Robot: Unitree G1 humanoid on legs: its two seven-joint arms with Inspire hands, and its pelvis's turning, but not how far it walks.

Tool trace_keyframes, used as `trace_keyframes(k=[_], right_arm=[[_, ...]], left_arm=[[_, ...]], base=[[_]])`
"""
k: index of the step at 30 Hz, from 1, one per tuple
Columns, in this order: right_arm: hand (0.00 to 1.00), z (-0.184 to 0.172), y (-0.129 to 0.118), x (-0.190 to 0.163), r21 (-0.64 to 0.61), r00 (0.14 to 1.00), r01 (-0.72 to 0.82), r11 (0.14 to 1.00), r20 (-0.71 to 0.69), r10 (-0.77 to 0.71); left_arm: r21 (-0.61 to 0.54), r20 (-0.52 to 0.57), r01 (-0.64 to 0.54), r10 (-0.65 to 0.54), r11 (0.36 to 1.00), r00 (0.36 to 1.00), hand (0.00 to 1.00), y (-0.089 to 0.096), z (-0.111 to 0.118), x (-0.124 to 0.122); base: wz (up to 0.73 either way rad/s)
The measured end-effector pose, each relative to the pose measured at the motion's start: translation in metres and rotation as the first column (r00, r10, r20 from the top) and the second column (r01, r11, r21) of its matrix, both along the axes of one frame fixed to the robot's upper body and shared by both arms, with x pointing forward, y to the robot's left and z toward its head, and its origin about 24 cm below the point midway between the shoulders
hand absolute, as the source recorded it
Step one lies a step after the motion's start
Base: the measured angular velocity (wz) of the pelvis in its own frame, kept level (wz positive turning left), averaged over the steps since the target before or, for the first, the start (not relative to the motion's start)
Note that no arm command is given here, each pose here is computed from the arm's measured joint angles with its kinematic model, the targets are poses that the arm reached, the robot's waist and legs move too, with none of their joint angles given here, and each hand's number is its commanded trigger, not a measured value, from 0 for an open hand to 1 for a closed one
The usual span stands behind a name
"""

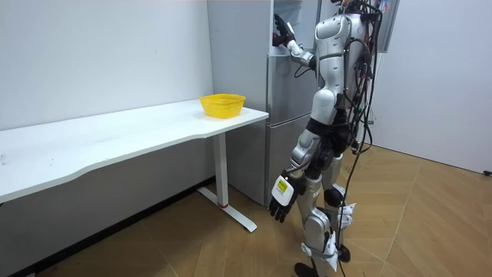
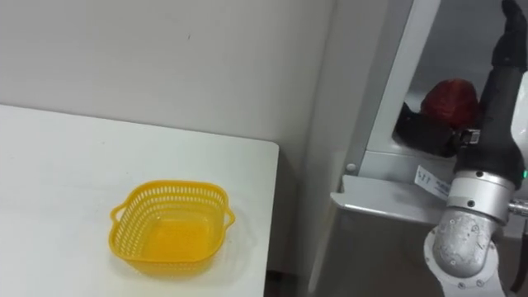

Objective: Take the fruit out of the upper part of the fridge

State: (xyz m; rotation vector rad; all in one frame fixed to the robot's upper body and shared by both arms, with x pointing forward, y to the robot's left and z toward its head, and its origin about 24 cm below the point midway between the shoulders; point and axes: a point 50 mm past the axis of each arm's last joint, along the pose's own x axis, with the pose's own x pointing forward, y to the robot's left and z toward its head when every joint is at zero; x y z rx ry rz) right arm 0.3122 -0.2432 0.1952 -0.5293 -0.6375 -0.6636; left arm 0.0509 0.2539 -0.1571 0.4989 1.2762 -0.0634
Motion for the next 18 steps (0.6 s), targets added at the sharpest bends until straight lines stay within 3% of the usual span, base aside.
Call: trace_keyframes(k=[10, 18], right_arm=[[0.00, 0.004, -0.004, 0.004, -0.052, 0.998, -0.031, 0.998, -0.053, 0.028], [0.00, 0.009, -0.015, 0.008, -0.045, 0.985, -0.094, 0.995, -0.147, 0.087]], left_arm=[[-0.014, 0.025, 0.050, -0.049, 0.999, 0.998, 0.00, -0.002, 0.004, 0.010], [-0.009, 0.007, 0.003, -0.003, 1.000, 1.000, 0.00, 0.001, 0.004, 0.006]], base=[[0.00], [0.00]])
